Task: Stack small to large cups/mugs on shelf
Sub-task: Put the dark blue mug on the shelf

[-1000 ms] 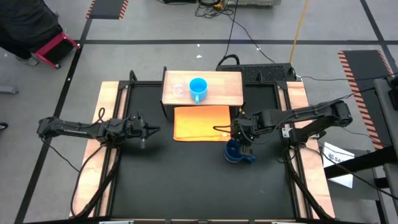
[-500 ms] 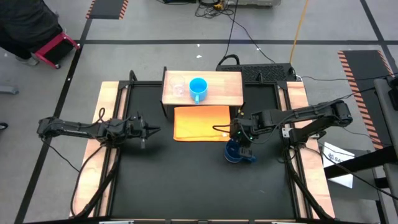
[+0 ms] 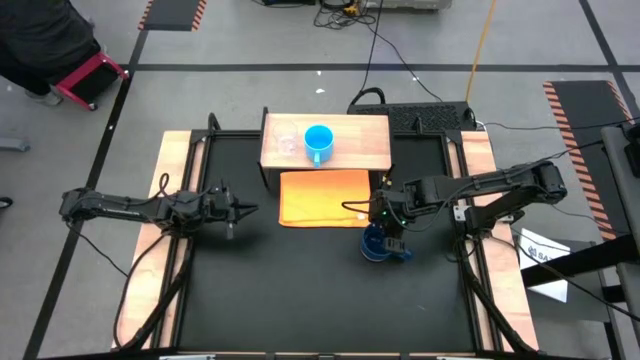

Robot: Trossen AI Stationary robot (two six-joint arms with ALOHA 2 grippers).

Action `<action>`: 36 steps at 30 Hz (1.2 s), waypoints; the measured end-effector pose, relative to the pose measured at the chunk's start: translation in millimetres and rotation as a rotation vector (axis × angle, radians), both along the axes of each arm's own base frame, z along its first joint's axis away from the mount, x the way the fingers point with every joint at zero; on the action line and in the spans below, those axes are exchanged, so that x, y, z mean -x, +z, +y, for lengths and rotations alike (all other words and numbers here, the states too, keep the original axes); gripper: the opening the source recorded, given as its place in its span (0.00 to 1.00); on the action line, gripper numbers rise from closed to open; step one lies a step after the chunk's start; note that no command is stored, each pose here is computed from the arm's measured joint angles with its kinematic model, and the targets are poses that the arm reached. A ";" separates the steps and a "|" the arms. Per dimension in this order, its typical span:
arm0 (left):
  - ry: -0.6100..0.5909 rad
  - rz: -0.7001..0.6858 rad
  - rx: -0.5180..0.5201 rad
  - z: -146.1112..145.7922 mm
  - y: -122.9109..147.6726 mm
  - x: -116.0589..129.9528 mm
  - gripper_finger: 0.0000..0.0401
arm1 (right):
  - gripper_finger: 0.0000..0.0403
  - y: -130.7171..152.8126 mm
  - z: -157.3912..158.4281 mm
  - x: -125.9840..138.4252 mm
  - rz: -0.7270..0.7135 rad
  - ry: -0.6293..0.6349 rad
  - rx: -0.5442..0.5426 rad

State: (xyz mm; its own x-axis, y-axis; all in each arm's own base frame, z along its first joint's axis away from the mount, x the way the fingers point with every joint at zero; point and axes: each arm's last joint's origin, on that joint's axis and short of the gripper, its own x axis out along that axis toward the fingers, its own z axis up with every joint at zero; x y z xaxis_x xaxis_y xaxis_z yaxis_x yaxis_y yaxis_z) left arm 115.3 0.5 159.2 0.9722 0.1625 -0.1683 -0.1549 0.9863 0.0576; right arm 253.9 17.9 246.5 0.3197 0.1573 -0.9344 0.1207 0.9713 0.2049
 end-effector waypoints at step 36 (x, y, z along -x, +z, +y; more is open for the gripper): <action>0.003 0.004 0.024 0.0 -0.7 0.1 0.09 | 0.49 -1.1 -4.5 -0.2 -0.012 0.004 0.095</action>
